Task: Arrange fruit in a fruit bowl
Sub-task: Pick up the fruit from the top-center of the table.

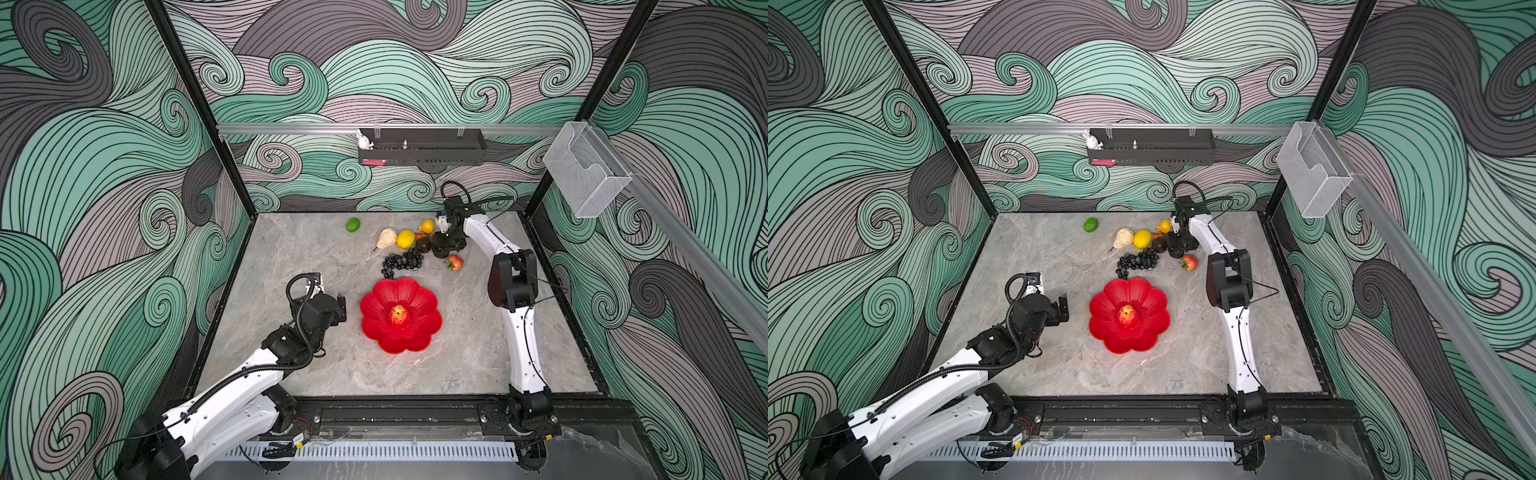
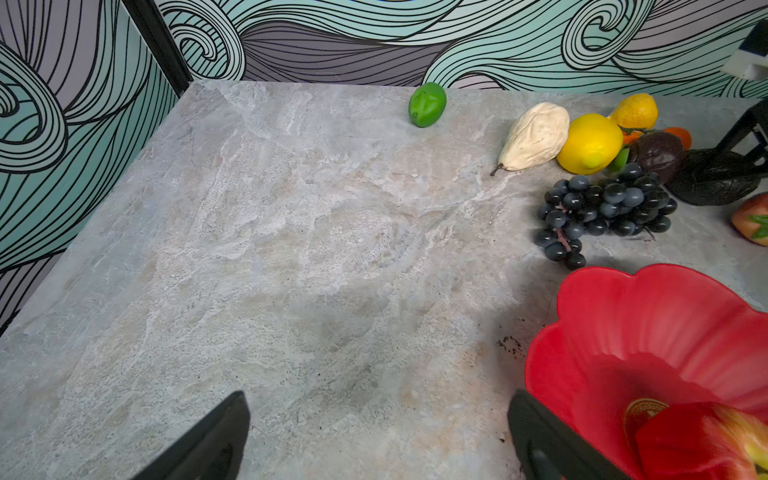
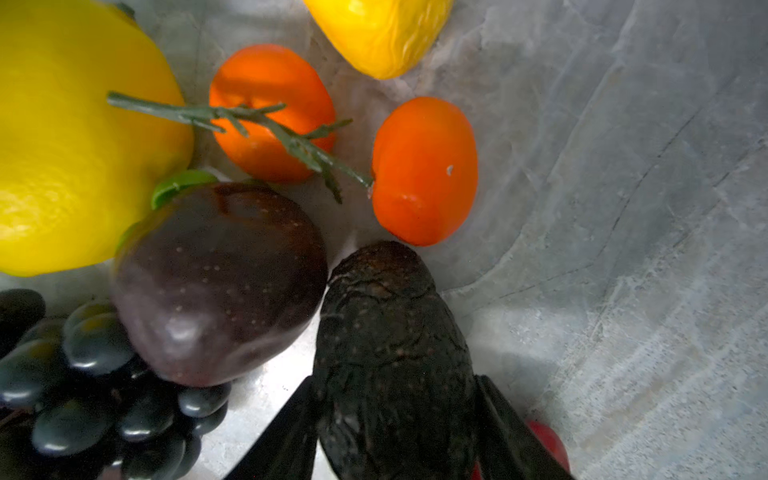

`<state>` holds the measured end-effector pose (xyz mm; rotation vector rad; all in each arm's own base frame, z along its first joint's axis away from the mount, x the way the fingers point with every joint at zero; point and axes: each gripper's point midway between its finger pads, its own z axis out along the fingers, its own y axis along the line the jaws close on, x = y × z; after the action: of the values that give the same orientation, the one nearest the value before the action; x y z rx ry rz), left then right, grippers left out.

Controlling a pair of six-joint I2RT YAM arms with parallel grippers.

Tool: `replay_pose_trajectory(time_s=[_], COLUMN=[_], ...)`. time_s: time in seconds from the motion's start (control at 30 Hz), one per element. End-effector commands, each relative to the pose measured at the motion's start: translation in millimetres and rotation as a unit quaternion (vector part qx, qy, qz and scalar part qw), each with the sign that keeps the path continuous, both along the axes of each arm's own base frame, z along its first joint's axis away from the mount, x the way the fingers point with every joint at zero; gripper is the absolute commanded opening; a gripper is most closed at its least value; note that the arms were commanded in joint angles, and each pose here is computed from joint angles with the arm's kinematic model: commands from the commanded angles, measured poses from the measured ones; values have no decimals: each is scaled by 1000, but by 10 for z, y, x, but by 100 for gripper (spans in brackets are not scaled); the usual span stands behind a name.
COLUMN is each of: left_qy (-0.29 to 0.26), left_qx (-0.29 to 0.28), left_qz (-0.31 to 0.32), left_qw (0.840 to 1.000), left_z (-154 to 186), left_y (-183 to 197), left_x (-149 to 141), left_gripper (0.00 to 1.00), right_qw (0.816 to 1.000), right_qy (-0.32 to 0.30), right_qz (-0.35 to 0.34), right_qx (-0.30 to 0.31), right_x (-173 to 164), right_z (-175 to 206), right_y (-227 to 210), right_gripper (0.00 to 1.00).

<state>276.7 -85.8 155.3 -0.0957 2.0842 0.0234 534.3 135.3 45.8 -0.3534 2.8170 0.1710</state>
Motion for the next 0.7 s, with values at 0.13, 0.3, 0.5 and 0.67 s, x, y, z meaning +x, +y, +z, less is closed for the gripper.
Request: replay_pose_trajectory(time_s=[0.13,0.3,0.5,0.67], left_qy=[-14,-13,-1,-2], left_qx=[-1,-1,4,4], left_qz=[8,4,4,3], left_qw=[1000,1000,1000,1000], left_z=[153,148,134,134], left_y=[0,-14,-35,-36], left_x=[66,71,91,89], left_gripper=[99,99,99,99], right_qw=[1000,1000,998,994], right_qy=[-5,-12,-30,-41], right_qz=[-2,-7,-17,-39], right_qx=[11,15,48,98], right_x=[-58,-200,-432,-716], right_z=[225,444,717,887], right_y=[-1,-30,4,88], right_gripper=[54,54,53,51])
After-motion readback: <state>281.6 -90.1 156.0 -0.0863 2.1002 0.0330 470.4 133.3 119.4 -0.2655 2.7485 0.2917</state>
